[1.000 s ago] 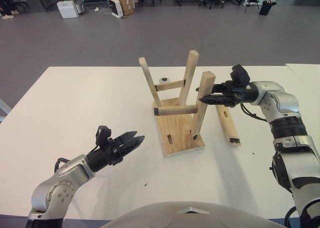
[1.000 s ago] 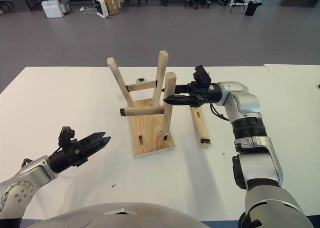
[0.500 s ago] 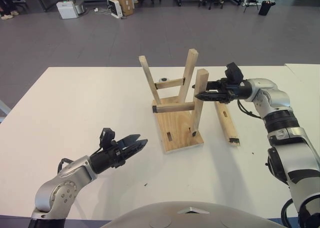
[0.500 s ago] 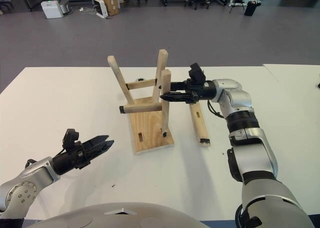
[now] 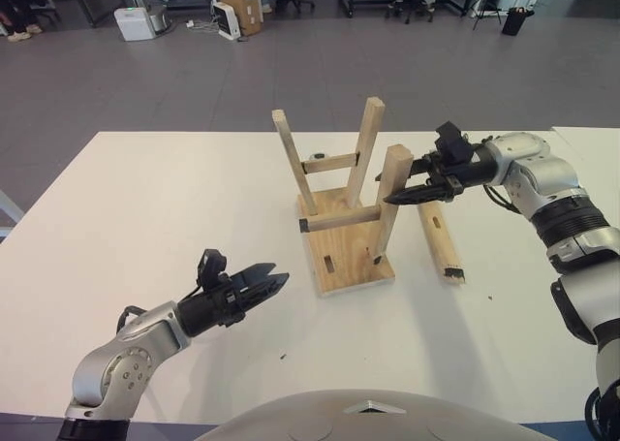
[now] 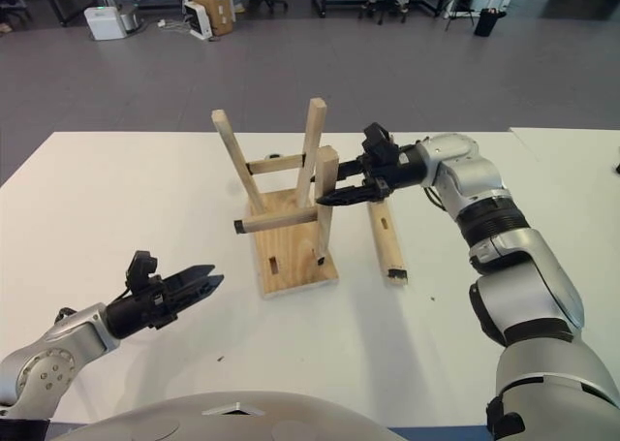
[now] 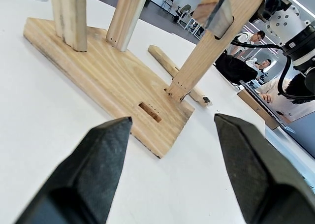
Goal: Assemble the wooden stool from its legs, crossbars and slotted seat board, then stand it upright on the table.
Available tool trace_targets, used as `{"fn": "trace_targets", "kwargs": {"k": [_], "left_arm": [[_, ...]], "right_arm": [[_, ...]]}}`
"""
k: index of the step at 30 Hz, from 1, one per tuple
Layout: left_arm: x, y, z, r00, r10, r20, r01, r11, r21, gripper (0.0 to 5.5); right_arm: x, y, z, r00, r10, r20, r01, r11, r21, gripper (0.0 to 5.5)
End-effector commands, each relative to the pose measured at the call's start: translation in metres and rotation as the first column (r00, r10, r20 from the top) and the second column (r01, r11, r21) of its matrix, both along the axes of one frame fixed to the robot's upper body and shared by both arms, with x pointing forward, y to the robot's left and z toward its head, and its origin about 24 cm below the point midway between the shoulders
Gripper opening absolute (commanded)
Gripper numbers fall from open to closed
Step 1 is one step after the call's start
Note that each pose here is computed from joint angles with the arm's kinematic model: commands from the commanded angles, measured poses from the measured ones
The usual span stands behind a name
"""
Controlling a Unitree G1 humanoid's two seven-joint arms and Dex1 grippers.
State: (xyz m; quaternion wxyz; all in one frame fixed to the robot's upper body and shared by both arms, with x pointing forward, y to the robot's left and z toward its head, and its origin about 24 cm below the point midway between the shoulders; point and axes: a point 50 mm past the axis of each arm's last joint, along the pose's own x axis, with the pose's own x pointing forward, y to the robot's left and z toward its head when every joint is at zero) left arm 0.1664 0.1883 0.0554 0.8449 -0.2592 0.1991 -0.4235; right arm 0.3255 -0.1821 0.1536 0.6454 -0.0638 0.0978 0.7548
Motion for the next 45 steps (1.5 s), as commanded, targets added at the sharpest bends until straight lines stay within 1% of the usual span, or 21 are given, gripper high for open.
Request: {"fn": "trace_targets", "kwargs": {"k": [1, 5, 8, 11, 15, 18, 20, 23, 24, 25, 28, 31, 32, 35, 38, 39, 41, 42, 43, 44, 45], "left_arm": [[-0.001, -0.004, 0.001, 1.000, -0.004, 0.005, 0.004, 1.000, 0.016, 3.08], [-0.001, -0.006, -0.001, 1.000, -0.007, 0.004, 0.007, 1.000, 0.010, 3.08], [-0.003, -0.007, -0.002, 1.000, 0.006, 0.006, -0.006, 1.000, 0.006, 3.08], [-0.004, -0.008, -0.004, 1.000, 0.008, -0.001, -0.008, 1.000, 0.005, 3.08], [0.002, -0.010, -0.003, 1.000, -0.016, 0.007, 0.016, 1.000, 0.012, 3.08], [0.003, -0.009, -0.002, 1.000, -0.022, 0.010, 0.022, 1.000, 0.019, 3.08], [0.002, -0.008, -0.003, 1.000, -0.014, 0.009, 0.013, 1.000, 0.023, 3.08], [-0.001, -0.008, -0.005, 1.000, 0.001, 0.004, -0.001, 1.000, 0.025, 3.08], [-0.002, -0.008, -0.005, 1.000, 0.006, 0.000, -0.006, 1.000, 0.025, 3.08], [-0.003, -0.007, -0.006, 1.000, 0.010, -0.002, -0.010, 1.000, 0.026, 3.08], [-0.003, -0.007, -0.006, 1.000, 0.023, -0.001, -0.023, 0.999, 0.029, 3.08], [-0.005, -0.007, -0.007, 0.999, 0.034, -0.003, -0.034, 0.999, 0.033, 3.08], [-0.006, -0.007, -0.008, 0.999, 0.037, -0.005, -0.037, 0.999, 0.033, 3.08], [-0.008, -0.009, -0.009, 0.999, 0.047, -0.009, -0.047, 0.998, 0.032, 3.08], [-0.012, -0.012, -0.011, 0.998, 0.060, -0.013, -0.059, 0.998, 0.034, 3.08], [-0.014, -0.013, -0.012, 0.998, 0.068, -0.016, -0.067, 0.997, 0.032, 3.08], [-0.020, -0.014, -0.014, 0.996, 0.090, -0.025, -0.089, 0.996, 0.028, 3.08], [-0.023, -0.014, -0.015, 0.994, 0.102, -0.030, -0.102, 0.995, 0.024, 3.08], [-0.025, -0.015, -0.016, 0.993, 0.111, -0.035, -0.110, 0.994, 0.022, 3.08], [-0.026, -0.015, -0.017, 0.992, 0.117, -0.037, -0.116, 0.993, 0.020, 3.08], [-0.027, -0.015, -0.017, 0.992, 0.124, -0.037, -0.124, 0.992, 0.018, 3.08]], "right_arm": [[-0.009, -0.019, -0.038, 0.997, -0.011, -0.077, -0.009, 0.966, -0.257, 2.05], [-0.011, -0.022, -0.040, 0.996, 0.006, -0.086, -0.031, 0.954, -0.297, 2.05], [-0.029, -0.031, -0.062, 0.983, 0.004, -0.182, -0.060, 0.951, -0.304, 2.05], [-0.042, -0.027, -0.077, 0.961, 0.028, -0.274, -0.110, 0.951, -0.289, 2.05], [-0.049, -0.006, -0.086, 0.885, 0.021, -0.465, -0.136, 0.967, -0.216, 2.05], [-0.059, -0.004, -0.094, 0.838, 0.009, -0.546, -0.135, 0.972, -0.190, 2.08], [-0.064, -0.007, -0.103, 0.861, 0.016, -0.508, -0.133, 0.972, -0.195, 2.08], [-0.070, -0.008, -0.118, 0.913, -0.032, -0.406, -0.050, 0.981, -0.189, 2.08], [-0.070, -0.007, -0.121, 0.923, -0.077, -0.378, 0.006, 0.983, -0.183, 2.08], [-0.068, -0.005, -0.120, 0.912, -0.136, -0.387, 0.068, 0.980, -0.185, 2.08], [-0.063, -0.005, -0.114, 0.896, -0.211, -0.390, 0.156, 0.973, -0.168, 2.08], [-0.062, -0.012, -0.115, 0.927, -0.214, -0.307, 0.165, 0.970, -0.177, 2.08], [-0.065, -0.014, -0.116, 0.936, -0.195, -0.294, 0.142, 0.971, -0.190, 2.48], [-0.068, -0.017, -0.116, 0.955, -0.161, -0.249, 0.103, 0.967, -0.232, 3.02], [-0.058, -0.024, -0.112, 0.961, -0.253, -0.113, 0.215, 0.937, -0.275, 3.64], [-0.056, -0.025, -0.108, 0.948, -0.308, -0.081, 0.278, 0.925, -0.261, 3.83], [-0.050, -0.024, -0.099, 0.888, -0.460, -0.005, 0.450, 0.871, -0.198, 4.12], [-0.047, -0.026, -0.096, 0.837, -0.546, 0.021, 0.538, 0.817, -0.208, 4.32], [-0.044, -0.027, -0.092, 0.769, -0.639, 0.021, 0.629, 0.751, -0.200, 4.32], [-0.040, -0.028, -0.089, 0.719, -0.695, 0.010, 0.682, 0.704, -0.198, 4.32], [-0.034, -0.031, -0.084, 0.639, -0.768, 0.042, 0.764, 0.628, -0.151, 4.32]]}}
